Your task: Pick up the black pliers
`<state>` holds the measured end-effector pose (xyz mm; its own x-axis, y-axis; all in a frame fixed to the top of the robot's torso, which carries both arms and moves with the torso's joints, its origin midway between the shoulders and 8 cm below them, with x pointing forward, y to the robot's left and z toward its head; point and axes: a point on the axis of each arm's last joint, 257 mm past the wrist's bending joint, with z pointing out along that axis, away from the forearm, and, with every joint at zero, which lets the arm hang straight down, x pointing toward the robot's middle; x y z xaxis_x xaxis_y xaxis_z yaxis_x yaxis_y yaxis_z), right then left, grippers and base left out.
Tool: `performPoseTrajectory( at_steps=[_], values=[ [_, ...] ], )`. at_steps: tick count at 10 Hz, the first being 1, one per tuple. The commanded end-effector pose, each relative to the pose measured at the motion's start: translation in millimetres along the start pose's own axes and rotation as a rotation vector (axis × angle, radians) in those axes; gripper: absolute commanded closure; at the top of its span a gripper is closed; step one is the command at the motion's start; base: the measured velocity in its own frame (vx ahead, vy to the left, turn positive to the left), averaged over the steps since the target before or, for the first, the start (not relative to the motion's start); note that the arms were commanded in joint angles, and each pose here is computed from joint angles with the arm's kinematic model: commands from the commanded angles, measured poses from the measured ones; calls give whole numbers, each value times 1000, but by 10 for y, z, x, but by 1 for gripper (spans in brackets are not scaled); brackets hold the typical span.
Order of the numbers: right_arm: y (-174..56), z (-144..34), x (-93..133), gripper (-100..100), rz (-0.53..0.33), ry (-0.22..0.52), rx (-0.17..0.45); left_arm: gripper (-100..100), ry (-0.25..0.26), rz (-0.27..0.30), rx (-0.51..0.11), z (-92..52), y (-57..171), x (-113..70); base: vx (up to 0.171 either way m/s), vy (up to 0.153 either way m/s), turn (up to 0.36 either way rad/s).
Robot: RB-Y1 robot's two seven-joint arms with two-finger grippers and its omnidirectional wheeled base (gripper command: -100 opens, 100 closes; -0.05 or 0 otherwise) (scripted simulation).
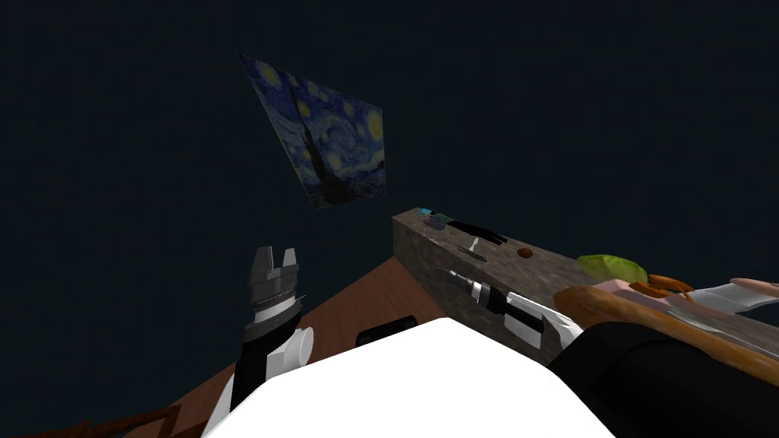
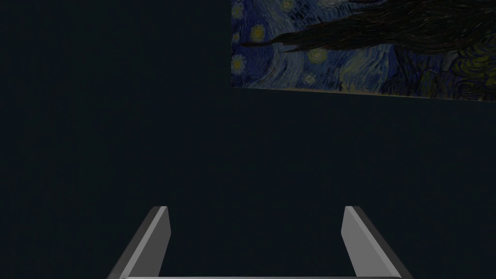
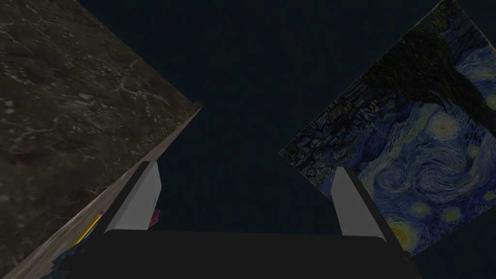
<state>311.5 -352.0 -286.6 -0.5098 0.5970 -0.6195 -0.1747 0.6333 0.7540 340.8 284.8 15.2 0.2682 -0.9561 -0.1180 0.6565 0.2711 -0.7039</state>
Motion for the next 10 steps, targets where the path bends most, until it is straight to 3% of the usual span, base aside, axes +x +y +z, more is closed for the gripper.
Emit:
performPoseTrajectory(
  at_steps=[1, 3, 4, 7, 10],
  values=[
    [-246, -148, 28, -100, -35, 52, 62, 0, 0, 0, 0, 0, 0, 0, 47, 27, 94],
    [-273, -183, -21, -100, -58, 71, 72, 0, 0, 0, 0, 0, 0, 0, 24, 14, 33],
    [-482, -340, -6, -100, -88, 114, 127, 0, 0, 0, 0, 0, 0, 0, 28, 24, 117],
    [-696, -552, -99, -100, -153, 184, 192, 0, 0, 0, 0, 0, 0, 0, 36, 21, 82],
    [-1041, -927, -215, -100, -237, 281, 301, 0, 0, 0, 0, 0, 0, 0, 40, 17, 88]
  ],
)
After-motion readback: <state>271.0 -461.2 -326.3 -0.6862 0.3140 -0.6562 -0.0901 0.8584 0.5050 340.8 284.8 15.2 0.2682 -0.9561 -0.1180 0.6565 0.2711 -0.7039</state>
